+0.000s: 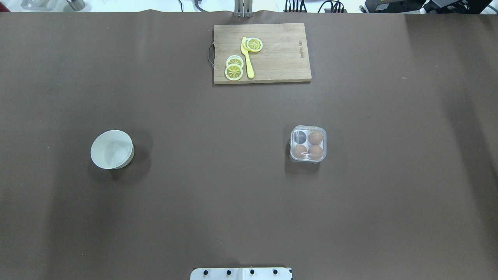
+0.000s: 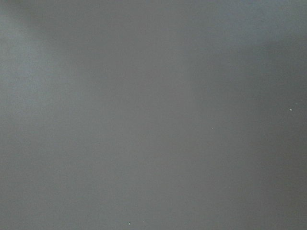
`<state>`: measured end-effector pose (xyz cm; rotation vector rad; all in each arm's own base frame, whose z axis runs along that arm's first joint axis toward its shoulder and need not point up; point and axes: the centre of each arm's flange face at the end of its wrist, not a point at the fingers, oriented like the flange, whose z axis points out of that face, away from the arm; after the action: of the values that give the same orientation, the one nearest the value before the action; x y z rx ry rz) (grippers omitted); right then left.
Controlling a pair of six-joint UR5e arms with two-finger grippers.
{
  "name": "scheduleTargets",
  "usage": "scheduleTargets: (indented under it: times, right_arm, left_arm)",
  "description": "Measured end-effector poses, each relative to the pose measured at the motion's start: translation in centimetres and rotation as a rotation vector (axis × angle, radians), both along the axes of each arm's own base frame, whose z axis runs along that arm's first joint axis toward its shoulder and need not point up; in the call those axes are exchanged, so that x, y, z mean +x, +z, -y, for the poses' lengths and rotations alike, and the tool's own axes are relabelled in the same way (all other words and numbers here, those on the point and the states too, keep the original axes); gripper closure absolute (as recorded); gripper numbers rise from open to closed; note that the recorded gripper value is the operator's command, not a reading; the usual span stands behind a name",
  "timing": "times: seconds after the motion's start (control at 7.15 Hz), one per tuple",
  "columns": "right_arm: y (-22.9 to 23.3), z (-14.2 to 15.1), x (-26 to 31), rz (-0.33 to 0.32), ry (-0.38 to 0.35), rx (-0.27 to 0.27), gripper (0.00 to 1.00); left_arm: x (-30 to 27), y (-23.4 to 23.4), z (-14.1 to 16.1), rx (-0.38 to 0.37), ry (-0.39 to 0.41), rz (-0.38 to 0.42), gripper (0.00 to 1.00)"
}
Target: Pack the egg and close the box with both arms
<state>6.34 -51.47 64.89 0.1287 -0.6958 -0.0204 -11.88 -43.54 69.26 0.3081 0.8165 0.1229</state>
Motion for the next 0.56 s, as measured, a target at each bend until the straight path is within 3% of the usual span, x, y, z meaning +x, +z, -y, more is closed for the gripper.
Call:
scheduleTargets:
  times: [0.56]
  right_arm:
    - [-1.16, 0.93, -0.19, 0.001, 0.0, 0.019, 0.0]
  left_arm:
    - [-0.05, -0.46, 0.34, 0.003, -0.001, 0.001, 0.03]
